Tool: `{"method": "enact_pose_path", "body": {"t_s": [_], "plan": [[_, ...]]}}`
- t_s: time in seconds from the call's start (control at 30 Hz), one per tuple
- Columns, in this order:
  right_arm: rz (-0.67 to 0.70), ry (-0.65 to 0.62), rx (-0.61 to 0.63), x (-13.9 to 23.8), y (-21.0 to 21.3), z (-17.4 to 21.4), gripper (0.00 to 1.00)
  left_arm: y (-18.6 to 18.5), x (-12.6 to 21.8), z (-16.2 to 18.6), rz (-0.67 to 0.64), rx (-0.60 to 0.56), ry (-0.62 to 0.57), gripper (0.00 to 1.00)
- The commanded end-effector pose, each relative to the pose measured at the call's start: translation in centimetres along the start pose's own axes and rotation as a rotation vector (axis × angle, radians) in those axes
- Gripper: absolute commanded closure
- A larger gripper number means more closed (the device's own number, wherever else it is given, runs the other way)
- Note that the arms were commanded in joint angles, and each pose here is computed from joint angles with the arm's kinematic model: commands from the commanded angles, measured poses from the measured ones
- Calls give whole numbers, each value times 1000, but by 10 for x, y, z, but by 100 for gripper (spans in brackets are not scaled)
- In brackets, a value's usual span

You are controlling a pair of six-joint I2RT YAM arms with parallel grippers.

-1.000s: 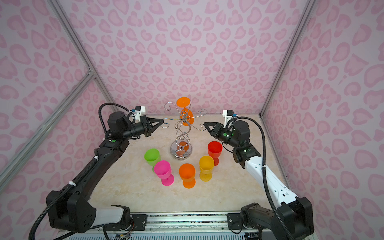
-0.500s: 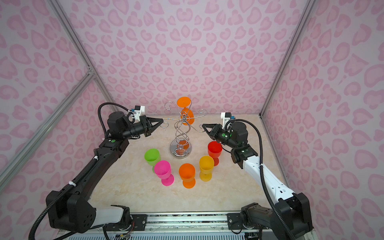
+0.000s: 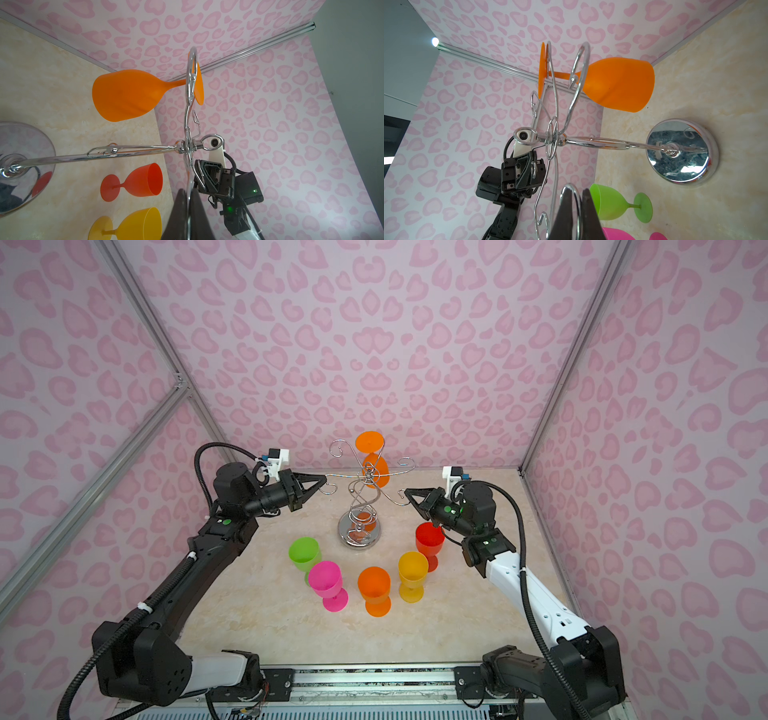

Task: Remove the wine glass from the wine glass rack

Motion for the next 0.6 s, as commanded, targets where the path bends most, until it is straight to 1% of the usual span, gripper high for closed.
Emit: {"method": "enact_pose_path", "body": {"t_s": [0.0, 0.17, 0.57], "plan": [[-179, 13, 153, 7, 37, -2, 94, -17, 1, 1, 67, -57, 6, 98], [-172, 7, 166, 14, 45, -1, 94, -19, 1, 2, 70, -59, 7, 98], [-127, -3, 165, 31, 44, 6, 94, -15, -2, 21, 62, -43, 35, 98]]}}
Point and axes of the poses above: each gripper's point midway between its finger pads, its own x axis back along the fingers, its own y axis along the line the jaws close on, z = x × y, the point moved 9 cm from there along x, back along the fingers, and after that the axes turned 2 degrees about -x, right-handed, at the moved point
